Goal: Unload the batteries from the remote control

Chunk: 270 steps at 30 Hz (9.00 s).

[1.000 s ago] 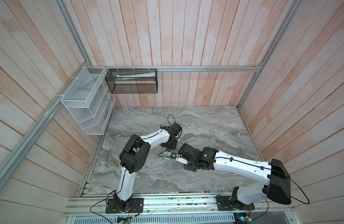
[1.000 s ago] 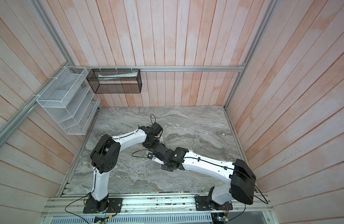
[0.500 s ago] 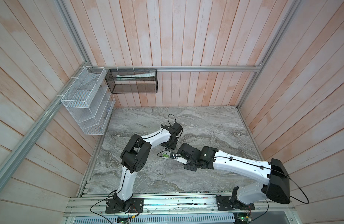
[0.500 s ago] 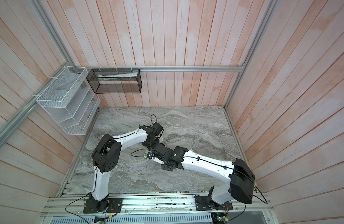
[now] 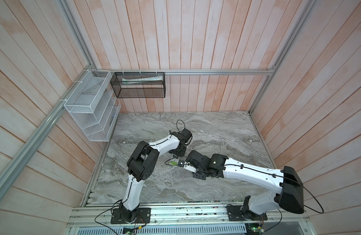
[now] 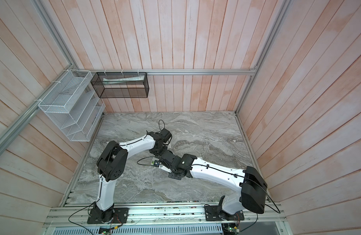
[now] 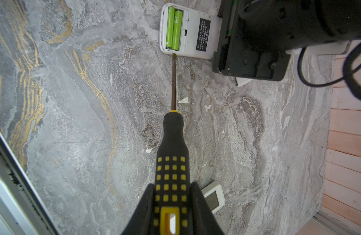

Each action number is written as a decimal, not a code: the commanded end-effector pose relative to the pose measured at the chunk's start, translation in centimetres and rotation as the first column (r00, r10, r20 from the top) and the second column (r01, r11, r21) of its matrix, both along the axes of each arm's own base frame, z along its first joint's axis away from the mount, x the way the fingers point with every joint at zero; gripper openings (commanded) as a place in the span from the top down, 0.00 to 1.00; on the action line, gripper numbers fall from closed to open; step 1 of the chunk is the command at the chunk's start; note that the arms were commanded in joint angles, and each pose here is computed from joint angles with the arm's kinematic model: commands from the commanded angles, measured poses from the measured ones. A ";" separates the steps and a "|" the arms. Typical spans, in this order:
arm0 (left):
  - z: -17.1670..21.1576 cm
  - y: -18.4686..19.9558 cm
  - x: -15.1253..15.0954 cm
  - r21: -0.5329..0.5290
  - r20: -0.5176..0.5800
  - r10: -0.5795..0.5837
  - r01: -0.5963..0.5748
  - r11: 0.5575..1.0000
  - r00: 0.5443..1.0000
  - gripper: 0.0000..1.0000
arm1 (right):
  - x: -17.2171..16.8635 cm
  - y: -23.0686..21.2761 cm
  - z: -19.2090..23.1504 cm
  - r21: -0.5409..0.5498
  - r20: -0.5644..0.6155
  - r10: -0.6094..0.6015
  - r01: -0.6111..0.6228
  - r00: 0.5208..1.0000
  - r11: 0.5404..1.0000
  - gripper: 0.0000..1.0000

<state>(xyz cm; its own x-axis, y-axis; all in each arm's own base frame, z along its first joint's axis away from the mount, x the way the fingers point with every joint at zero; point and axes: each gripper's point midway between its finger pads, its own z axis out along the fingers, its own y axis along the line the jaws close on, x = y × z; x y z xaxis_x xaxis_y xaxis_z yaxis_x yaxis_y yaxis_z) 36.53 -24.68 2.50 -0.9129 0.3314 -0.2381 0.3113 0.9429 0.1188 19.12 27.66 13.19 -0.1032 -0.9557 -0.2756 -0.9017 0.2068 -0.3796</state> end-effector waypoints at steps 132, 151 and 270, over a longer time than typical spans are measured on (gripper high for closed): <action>-6.0 1.7 -1.9 0.023 -0.125 -0.002 0.005 1.000 0.992 0.53 | -0.9 1.4 -5.8 0.445 -0.185 -0.328 0.377 0.926 0.812 1.00; -6.9 3.6 -0.8 0.020 -0.134 0.082 -0.080 0.997 0.988 0.53 | 0.7 -1.0 -7.3 0.448 -0.165 -0.521 0.534 0.837 0.717 1.00; 1.4 5.5 -7.1 -0.189 0.038 -0.175 0.179 0.965 0.984 0.02 | 2.4 0.7 -3.0 0.442 -0.514 -0.435 0.663 0.740 0.604 1.00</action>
<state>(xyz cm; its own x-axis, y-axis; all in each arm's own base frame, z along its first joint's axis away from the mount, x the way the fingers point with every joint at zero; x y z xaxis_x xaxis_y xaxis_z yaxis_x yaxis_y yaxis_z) 30.17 -19.77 5.21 -0.8340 0.4032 -0.3767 0.4608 0.8845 -0.0735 21.43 28.01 9.36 -0.7456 -0.3396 -0.5734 -0.5572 0.7896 0.2569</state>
